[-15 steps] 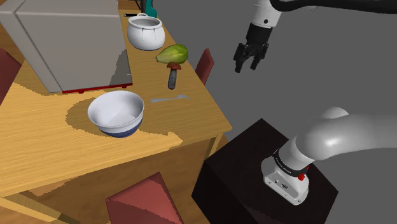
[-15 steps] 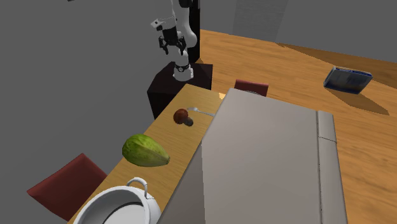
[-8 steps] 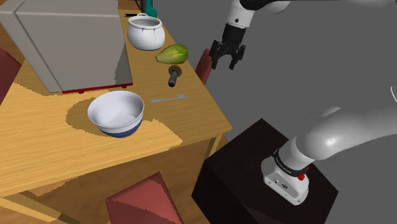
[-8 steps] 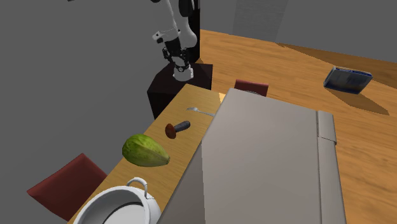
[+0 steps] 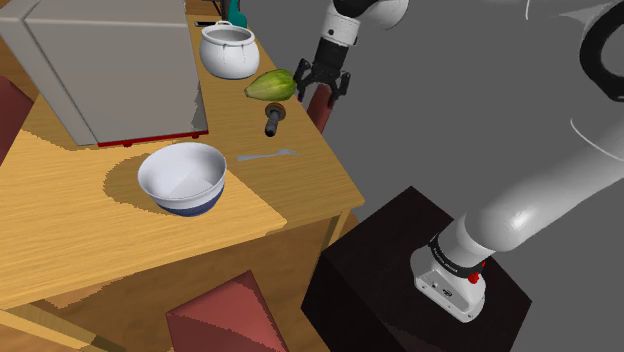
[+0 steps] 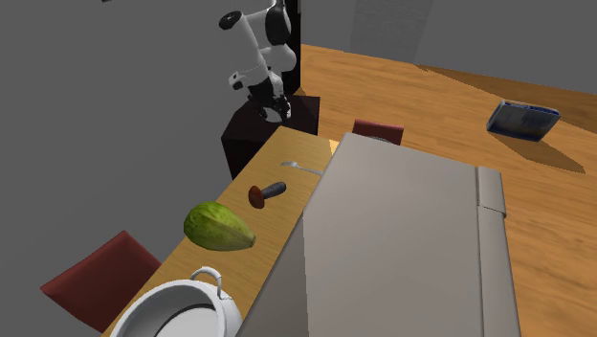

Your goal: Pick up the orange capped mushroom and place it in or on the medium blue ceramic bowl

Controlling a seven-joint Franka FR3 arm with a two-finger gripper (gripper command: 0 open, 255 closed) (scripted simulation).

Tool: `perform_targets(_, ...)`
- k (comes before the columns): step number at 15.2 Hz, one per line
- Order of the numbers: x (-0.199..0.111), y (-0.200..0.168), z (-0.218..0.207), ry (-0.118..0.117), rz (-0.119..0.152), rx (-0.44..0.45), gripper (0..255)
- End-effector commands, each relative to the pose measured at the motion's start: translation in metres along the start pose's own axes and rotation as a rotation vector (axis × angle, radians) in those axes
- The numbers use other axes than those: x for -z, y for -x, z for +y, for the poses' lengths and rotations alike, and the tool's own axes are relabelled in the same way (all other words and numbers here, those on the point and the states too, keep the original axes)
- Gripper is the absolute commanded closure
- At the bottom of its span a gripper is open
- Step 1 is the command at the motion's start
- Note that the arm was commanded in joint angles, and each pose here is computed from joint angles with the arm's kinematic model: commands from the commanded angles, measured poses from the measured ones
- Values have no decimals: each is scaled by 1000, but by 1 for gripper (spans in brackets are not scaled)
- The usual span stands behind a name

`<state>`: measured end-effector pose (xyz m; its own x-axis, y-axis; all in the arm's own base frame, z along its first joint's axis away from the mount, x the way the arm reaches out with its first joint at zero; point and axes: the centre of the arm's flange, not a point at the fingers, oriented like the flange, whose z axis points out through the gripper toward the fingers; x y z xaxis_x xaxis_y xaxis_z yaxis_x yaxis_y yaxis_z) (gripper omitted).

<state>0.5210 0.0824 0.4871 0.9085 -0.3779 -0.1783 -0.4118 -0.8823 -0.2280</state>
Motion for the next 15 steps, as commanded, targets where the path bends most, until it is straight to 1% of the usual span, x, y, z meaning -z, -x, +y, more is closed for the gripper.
perform_targets(1, -8, -23, -10, -28, -5, -42, 0)
perform_targets(10, -37, -123, -50, -147, -27, -221, 0)
perform_targets(11, -39, -130, -52, -155, -29, -233, 0)
perform_targets(15, -60, -130, -56, -155, -29, -233, 0)
